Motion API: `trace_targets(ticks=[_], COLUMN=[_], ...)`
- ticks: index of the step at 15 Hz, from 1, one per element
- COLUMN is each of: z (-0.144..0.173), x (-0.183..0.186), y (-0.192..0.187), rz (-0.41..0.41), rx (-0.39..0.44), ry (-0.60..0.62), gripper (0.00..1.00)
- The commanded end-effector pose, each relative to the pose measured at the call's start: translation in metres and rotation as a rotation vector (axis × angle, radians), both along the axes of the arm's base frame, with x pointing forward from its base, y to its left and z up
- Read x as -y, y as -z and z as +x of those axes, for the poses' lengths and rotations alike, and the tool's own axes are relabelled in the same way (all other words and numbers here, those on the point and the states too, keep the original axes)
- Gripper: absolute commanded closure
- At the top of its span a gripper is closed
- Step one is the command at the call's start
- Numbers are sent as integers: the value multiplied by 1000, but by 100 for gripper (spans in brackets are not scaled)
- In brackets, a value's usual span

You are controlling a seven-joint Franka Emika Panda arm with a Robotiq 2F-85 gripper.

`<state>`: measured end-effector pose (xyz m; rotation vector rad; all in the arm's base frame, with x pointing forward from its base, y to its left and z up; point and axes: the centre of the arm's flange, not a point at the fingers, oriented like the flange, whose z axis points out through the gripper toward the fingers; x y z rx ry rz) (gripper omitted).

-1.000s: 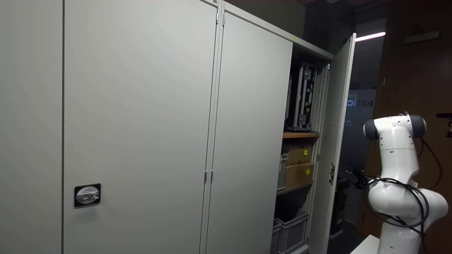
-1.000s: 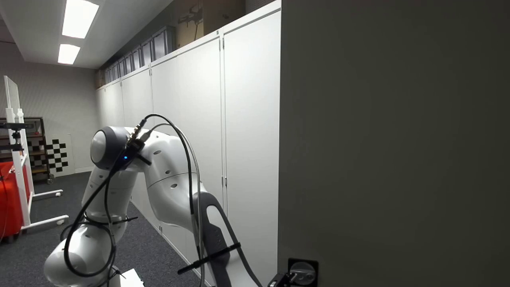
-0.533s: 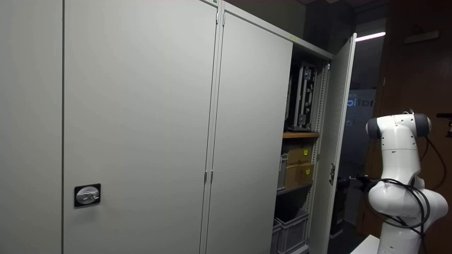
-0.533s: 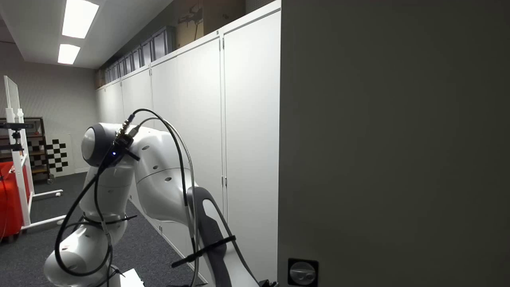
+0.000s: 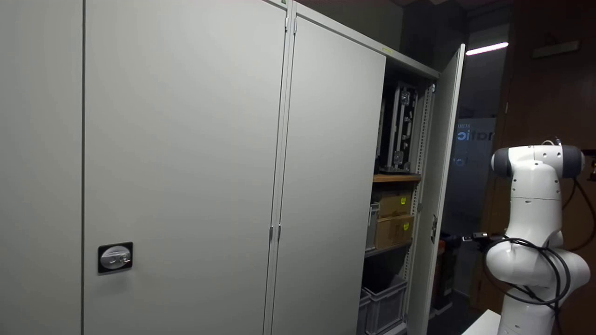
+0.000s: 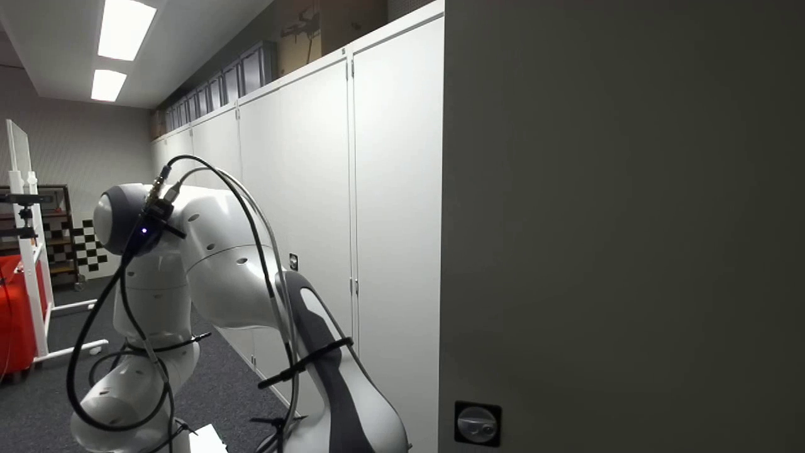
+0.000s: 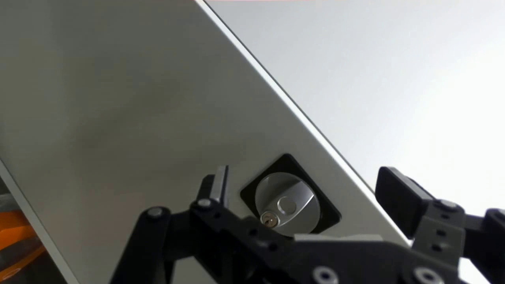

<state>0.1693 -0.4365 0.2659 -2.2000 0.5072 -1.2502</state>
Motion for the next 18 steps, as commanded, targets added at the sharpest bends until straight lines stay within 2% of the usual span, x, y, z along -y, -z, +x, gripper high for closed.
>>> trace_targets(ticks=[1, 18], z=[-4, 25], x=[-32, -100], y=[-26, -93], rz=[-119, -442], rx=[-4, -175], ry=[-68, -453], gripper=[0, 0])
